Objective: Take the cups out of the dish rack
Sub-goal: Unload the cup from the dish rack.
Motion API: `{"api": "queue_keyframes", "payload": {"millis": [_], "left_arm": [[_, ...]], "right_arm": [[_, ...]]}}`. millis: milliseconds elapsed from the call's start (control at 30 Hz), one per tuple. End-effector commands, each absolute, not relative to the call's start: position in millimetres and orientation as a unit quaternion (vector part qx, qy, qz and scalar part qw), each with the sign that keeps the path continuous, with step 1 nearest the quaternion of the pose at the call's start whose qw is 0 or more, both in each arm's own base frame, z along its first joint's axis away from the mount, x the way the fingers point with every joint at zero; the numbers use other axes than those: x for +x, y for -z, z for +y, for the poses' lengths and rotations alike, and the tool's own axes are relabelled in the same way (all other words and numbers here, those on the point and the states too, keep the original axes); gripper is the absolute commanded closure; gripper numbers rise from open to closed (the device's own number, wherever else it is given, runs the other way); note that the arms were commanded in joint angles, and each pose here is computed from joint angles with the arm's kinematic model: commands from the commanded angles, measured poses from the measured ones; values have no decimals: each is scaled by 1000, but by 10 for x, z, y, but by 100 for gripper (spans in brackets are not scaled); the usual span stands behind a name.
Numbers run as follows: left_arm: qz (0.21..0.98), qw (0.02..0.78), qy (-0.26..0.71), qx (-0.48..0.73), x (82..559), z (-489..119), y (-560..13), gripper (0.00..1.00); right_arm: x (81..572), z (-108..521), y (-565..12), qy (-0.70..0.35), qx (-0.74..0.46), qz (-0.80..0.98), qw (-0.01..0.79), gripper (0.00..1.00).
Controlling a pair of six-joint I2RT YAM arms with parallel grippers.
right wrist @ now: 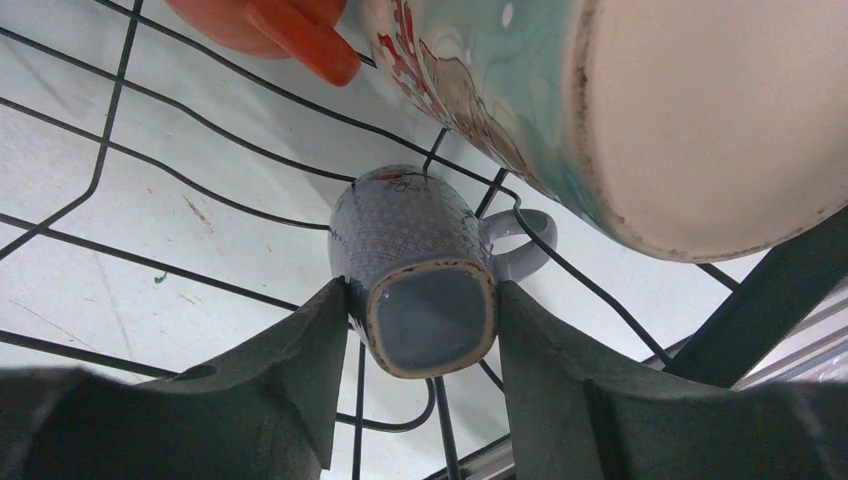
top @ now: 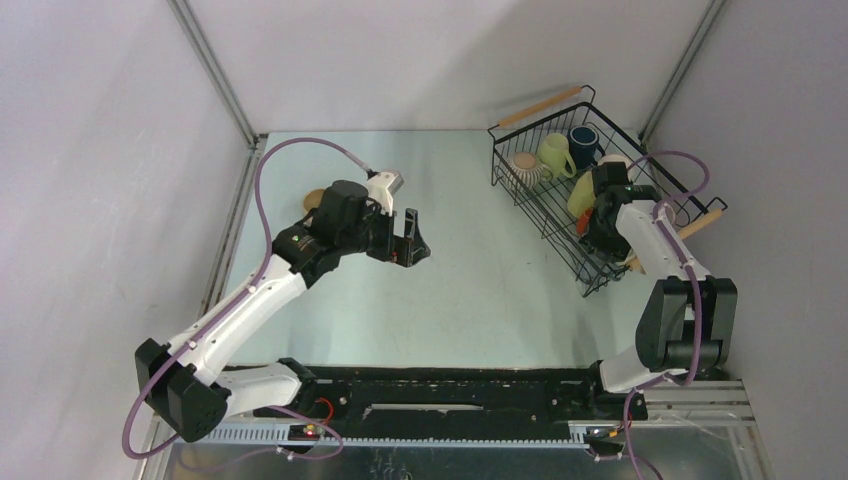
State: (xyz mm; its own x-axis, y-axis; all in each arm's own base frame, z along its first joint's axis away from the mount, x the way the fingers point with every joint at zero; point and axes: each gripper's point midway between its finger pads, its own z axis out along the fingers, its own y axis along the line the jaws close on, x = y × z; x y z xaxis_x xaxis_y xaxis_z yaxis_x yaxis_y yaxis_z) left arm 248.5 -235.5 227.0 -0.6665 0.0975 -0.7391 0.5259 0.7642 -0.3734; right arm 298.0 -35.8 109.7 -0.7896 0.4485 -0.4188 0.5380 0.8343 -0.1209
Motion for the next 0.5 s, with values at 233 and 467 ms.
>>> {"api": "queue_keyframes", "payload": {"millis": [233,467], "left_arm": [[869,357,287,187,2466,-2368,-2135,0],[871,355,285,187,2471,-2368,-2112,0]], "right_arm": [[3253,2,-1182,27,273,936,219,56],[3348,-19,-1356,18,287,926,245,61]]}}
